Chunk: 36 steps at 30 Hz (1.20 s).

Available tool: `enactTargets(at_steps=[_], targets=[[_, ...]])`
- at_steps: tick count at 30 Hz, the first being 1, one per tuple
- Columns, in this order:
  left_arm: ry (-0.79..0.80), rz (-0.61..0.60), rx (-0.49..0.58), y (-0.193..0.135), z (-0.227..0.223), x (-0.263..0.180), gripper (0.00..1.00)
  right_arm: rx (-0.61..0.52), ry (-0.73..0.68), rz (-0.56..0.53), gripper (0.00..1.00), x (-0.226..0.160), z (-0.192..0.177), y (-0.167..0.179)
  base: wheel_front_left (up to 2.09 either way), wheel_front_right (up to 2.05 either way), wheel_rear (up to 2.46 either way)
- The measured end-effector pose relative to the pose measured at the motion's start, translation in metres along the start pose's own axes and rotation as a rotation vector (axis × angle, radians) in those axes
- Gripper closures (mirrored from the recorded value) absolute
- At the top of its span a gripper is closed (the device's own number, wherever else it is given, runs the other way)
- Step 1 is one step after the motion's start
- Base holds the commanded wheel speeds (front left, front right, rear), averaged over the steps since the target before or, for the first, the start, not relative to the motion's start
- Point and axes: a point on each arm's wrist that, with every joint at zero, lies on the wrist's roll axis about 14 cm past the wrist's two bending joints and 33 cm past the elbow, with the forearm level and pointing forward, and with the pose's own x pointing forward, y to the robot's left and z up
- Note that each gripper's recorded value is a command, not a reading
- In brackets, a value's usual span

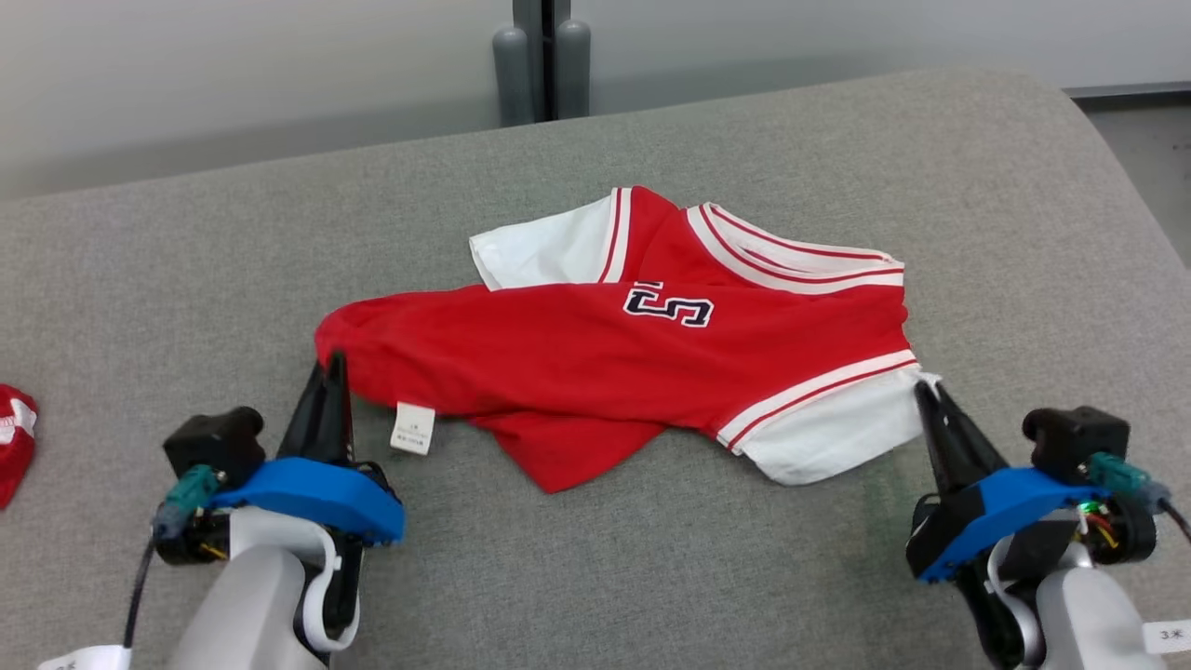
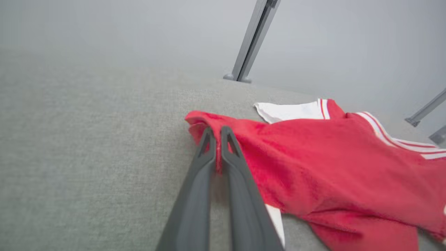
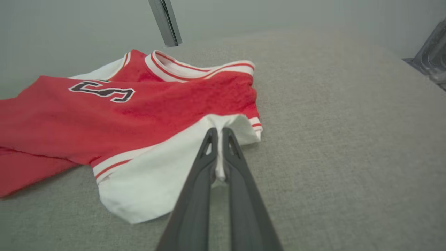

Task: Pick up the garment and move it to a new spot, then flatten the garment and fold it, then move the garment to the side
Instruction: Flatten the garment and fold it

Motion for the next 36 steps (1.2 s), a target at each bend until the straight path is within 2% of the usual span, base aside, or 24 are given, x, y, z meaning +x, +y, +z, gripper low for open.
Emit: enactTargets(at_steps=[4, 8, 12, 14, 20, 23, 26, 29, 31, 32, 34, 36], targets=[[-0.209, -0.08, -0.052, -0.022, 0.071, 0.0, 1.0, -0.017, -0.176, 0.014, 1.0, -0.008, 0.063, 0.004, 0.0, 0.0, 0.0], [-0.369, -0.171, 0.027, -0.044, 0.14, -0.016, 1.0, 0.021, -0.375, 0.08, 1.0, -0.025, 0.136, 0.021, 0.0, 0.0, 0.0], [-0.477, -0.257, 0.086, -0.074, 0.199, -0.039, 1.0, -0.017, -0.486, 0.096, 1.0, -0.041, 0.185, 0.029, 0.0, 0.0, 0.0], [-0.526, -0.283, 0.079, -0.083, 0.225, -0.049, 1.0, -0.028, -0.554, 0.122, 1.0, -0.049, 0.213, 0.039, 0.0, 0.0, 0.0], [-0.573, -0.32, 0.112, -0.092, 0.271, -0.065, 1.0, -0.127, -0.713, 0.172, 1.0, -0.071, 0.283, 0.062, 0.0, 0.0, 0.0], [-0.571, -0.315, 0.121, -0.089, 0.28, -0.067, 1.0, -0.14, -0.748, 0.194, 1.0, -0.072, 0.303, 0.069, 0.0, 0.0, 0.0], [-0.522, -0.293, 0.109, -0.08, 0.275, -0.053, 1.0, -0.109, -0.732, 0.2, 1.0, -0.055, 0.312, 0.065, 0.0, 0.0, 0.0], [-0.458, -0.259, 0.103, -0.065, 0.264, -0.022, 1.0, -0.037, -0.678, 0.202, 1.0, -0.018, 0.308, 0.057, 0.0, 0.0, 0.0], [-0.406, -0.226, 0.092, -0.05, 0.254, 0.005, 1.0, -0.093, -0.63, 0.179, 1.0, 0.014, 0.302, 0.056, 0.0, 0.0, 0.0], [-0.382, -0.204, 0.055, -0.042, 0.248, 0.019, 1.0, -0.091, -0.616, 0.174, 1.0, 0.029, 0.3, 0.055, 0.0, 0.0, 0.0], [-0.34, -0.156, 0.082, -0.025, 0.239, 0.046, 1.0, -0.084, -0.599, 0.169, 1.0, 0.058, 0.3, 0.055, 0.0, 0.0, 0.0], [-0.337, -0.126, 0.055, -0.012, 0.241, 0.068, 1.0, -0.066, -0.615, 0.189, 1.0, 0.083, 0.31, 0.065, 0.0, 0.0, 0.0]])
